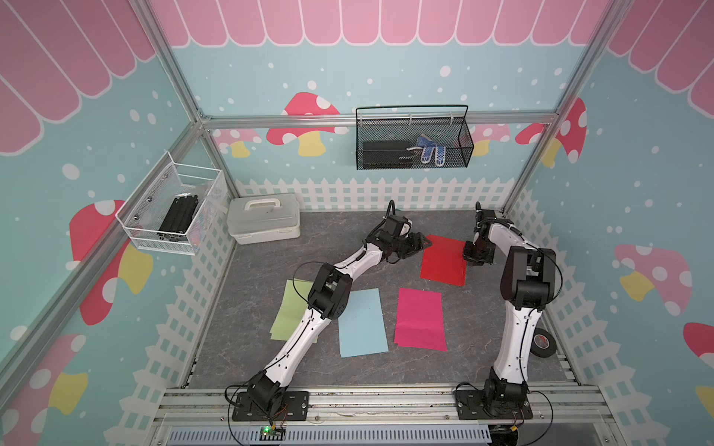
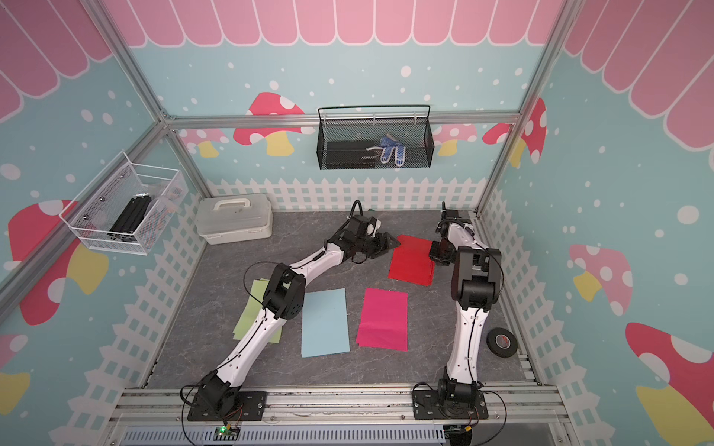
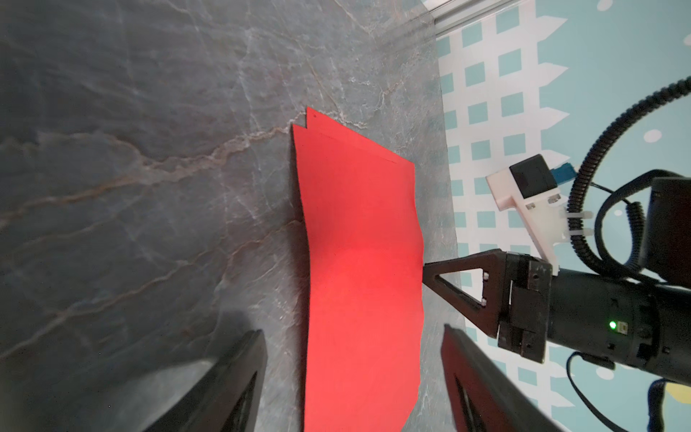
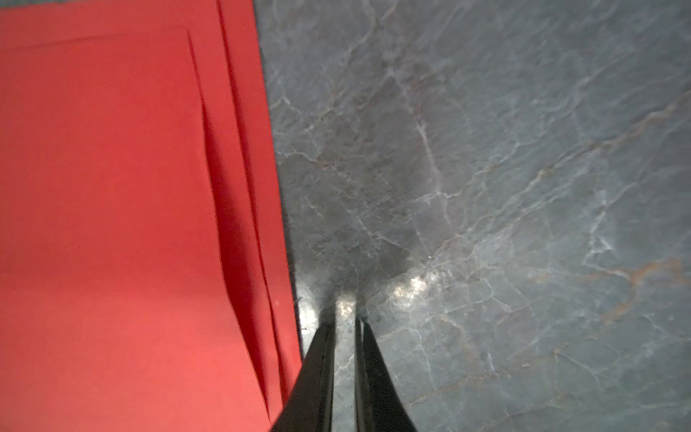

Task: Sort the scattered colored papers by color
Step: Adjust the colored paper at the center of the board.

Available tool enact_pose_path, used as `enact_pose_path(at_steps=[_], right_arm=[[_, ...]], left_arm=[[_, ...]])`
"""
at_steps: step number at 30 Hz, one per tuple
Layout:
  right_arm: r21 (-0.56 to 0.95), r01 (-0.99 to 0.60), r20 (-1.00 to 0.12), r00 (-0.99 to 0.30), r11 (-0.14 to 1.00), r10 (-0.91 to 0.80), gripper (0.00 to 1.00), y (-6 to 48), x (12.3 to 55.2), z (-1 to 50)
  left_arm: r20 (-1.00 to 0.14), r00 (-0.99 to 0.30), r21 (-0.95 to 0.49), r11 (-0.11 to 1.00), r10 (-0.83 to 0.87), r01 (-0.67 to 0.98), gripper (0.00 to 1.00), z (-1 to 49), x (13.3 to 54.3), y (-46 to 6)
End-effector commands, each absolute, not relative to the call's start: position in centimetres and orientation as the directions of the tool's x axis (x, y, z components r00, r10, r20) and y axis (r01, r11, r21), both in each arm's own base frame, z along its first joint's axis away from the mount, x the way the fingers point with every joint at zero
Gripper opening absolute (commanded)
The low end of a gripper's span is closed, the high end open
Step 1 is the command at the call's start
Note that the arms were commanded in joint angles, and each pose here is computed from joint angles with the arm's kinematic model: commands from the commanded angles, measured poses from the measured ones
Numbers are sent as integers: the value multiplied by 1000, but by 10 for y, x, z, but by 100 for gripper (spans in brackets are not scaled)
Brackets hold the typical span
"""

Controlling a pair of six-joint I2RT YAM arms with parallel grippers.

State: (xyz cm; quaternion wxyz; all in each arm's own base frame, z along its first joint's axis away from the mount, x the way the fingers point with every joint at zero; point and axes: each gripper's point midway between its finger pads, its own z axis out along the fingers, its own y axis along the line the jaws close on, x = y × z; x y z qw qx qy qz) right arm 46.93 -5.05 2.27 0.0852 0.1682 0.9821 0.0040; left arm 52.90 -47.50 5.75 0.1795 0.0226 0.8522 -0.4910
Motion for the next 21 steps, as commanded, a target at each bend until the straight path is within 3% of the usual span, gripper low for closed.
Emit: enact_pose_path(at_steps=[1, 21], right_arm=[[60, 330, -114, -935, 942, 335, 14, -45, 465, 3], [103, 289, -90, -950, 952, 299, 14, -33, 465, -6]], left_arm=[[-309, -942, -847, 488, -132, 210, 77, 52, 524, -487], [-312, -941, -876, 424, -135, 229, 76, 62, 521, -506]])
